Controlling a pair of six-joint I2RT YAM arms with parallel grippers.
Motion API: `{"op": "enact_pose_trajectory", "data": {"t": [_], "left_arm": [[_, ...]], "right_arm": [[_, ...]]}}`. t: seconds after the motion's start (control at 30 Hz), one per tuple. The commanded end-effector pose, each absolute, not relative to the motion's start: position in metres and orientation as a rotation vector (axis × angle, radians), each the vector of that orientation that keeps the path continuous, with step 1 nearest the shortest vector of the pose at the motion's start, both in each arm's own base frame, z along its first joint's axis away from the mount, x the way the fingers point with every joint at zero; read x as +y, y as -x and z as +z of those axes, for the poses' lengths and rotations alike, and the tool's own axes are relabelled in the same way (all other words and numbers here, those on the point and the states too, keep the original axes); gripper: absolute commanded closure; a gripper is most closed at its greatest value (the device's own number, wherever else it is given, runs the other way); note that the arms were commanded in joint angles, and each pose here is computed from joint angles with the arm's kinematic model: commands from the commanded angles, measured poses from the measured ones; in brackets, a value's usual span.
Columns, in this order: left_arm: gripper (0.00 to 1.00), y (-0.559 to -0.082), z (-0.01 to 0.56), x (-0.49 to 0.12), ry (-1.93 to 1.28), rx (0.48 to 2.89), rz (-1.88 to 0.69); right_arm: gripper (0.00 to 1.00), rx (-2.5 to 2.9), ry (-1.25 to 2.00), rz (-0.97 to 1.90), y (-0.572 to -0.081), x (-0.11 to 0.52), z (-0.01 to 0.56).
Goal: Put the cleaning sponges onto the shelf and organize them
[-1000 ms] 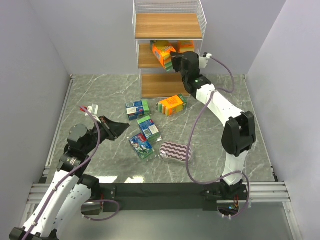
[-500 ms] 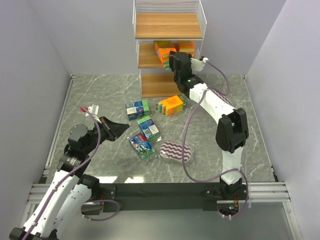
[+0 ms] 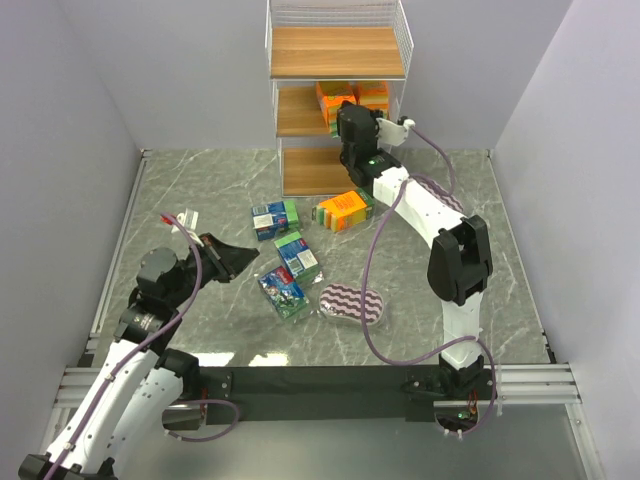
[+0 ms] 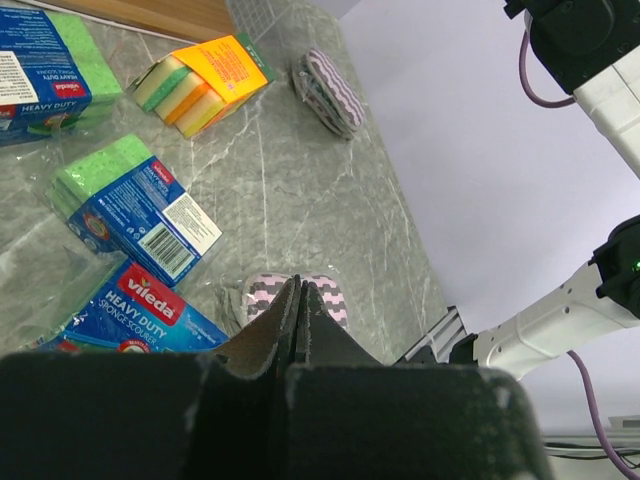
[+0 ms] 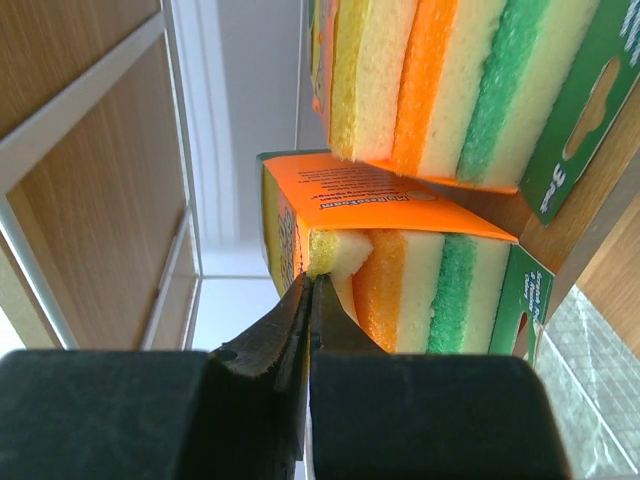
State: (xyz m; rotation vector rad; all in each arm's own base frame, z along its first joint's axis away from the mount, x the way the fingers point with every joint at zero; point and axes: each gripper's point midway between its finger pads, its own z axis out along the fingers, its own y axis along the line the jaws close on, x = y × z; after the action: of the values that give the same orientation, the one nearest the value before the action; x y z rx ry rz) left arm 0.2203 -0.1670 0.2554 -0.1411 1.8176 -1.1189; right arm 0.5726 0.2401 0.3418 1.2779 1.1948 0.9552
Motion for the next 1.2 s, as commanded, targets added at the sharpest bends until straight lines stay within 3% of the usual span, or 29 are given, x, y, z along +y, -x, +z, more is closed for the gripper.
{"op": "enact_pose_trajectory", "data": {"t": [0.0, 0.73, 0.93, 1.0, 1.13, 1.17], "left_arm": [[0.99, -0.222, 0.278, -0.169, 0.128, 1.760, -1.139], [0.99, -0.216, 0.281, -0.164, 0.133, 1.766, -1.116], [0.99, -0.217, 0.280, -0.164, 0.138, 1.763, -1.119], [0.99, -0.217, 0.280, -0.164, 0.139, 1.763, -1.123], [0.99, -0.217, 0.280, -0.165, 0.139, 1.763, -1.125], [0.99, -0.217, 0.280, -0.164, 0.141, 1.764, -1.123]], "right_arm": [[1.00, 1.072, -1.312, 0.936, -0.572, 0.226, 0.368], [0.98, 1.002, -1.363, 0.939, -0.587, 0.233, 0.350], [0.77, 0.981, -1.320, 0.969, -0.582, 0.235, 0.364], [0.61, 0.970, -1.303, 0.971, -0.576, 0.234, 0.371], [0.41, 0.947, -1.300, 0.975, -0.571, 0.228, 0.380], [0.11, 0.956, -1.294, 0.981, -0.568, 0.229, 0.378]]}}
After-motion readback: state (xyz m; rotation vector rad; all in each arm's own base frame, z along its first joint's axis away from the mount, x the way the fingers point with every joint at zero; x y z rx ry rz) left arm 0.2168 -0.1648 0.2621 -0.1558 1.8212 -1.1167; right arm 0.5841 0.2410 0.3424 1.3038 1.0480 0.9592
